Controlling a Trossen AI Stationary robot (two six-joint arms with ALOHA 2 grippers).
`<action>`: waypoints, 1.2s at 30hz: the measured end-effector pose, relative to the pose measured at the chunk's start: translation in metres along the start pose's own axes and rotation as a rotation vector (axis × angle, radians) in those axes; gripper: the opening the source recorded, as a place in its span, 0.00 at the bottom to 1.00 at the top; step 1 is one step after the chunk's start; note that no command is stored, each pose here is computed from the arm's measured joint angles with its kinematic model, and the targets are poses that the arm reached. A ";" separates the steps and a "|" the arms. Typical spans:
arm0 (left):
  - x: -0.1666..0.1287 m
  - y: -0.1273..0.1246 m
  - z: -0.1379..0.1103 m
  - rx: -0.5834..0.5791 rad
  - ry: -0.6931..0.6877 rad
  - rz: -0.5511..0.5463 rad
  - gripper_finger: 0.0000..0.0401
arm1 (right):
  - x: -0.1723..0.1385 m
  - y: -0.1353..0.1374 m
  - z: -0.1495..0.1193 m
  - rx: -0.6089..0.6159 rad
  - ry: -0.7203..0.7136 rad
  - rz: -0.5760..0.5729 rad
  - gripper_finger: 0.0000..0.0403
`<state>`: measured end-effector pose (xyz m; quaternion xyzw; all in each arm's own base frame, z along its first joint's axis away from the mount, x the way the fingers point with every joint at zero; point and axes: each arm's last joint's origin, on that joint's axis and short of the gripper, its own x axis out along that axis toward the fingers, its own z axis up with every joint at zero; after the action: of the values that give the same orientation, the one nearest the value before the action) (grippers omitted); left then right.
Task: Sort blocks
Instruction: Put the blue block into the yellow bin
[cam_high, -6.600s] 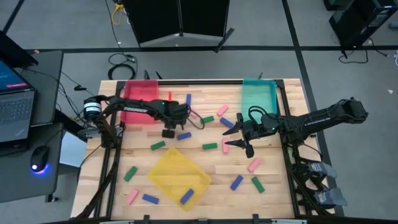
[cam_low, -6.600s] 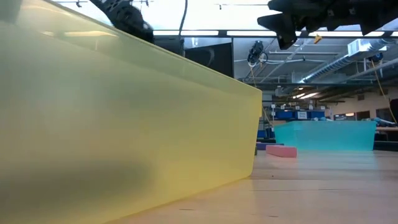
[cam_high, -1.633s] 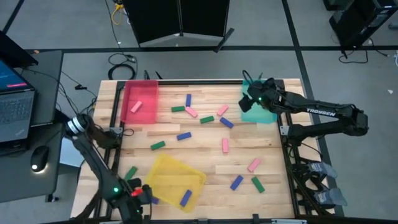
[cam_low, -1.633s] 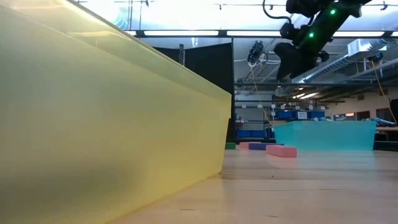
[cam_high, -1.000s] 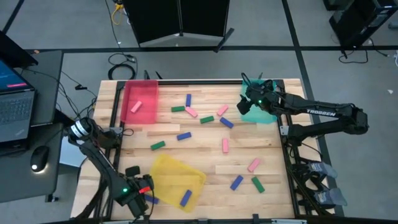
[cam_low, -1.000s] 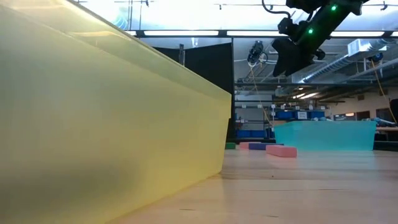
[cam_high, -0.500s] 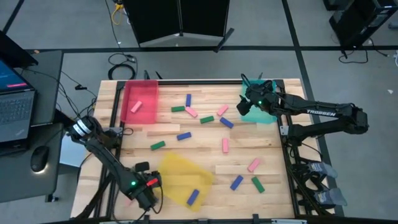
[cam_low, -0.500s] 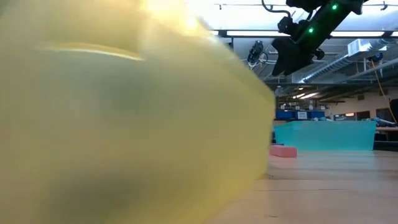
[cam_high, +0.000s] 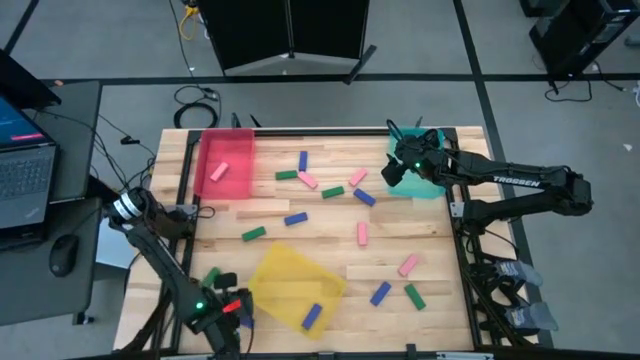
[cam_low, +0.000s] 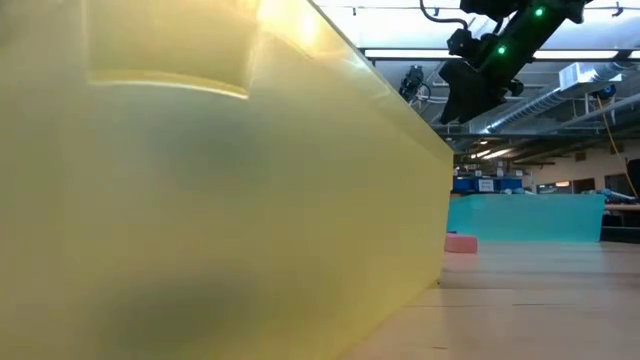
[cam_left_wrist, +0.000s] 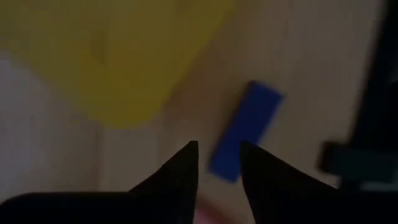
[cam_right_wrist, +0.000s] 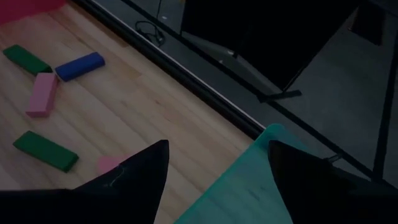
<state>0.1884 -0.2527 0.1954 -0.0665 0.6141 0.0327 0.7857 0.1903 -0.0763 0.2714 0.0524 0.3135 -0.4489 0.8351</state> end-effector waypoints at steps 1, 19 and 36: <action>0.001 -0.004 -0.001 0.004 -0.022 -0.016 0.35 | 0.000 0.000 0.000 0.000 0.000 0.000 0.71; 0.045 -0.018 -0.009 0.027 0.078 0.014 0.64 | 0.000 0.000 0.000 -0.006 -0.005 -0.008 0.70; 0.040 -0.020 -0.007 0.028 0.157 0.032 0.26 | 0.000 0.000 0.000 -0.006 -0.006 -0.009 0.67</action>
<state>0.1939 -0.2751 0.1557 -0.0480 0.6753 0.0314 0.7353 0.1904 -0.0765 0.2718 0.0473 0.3126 -0.4519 0.8342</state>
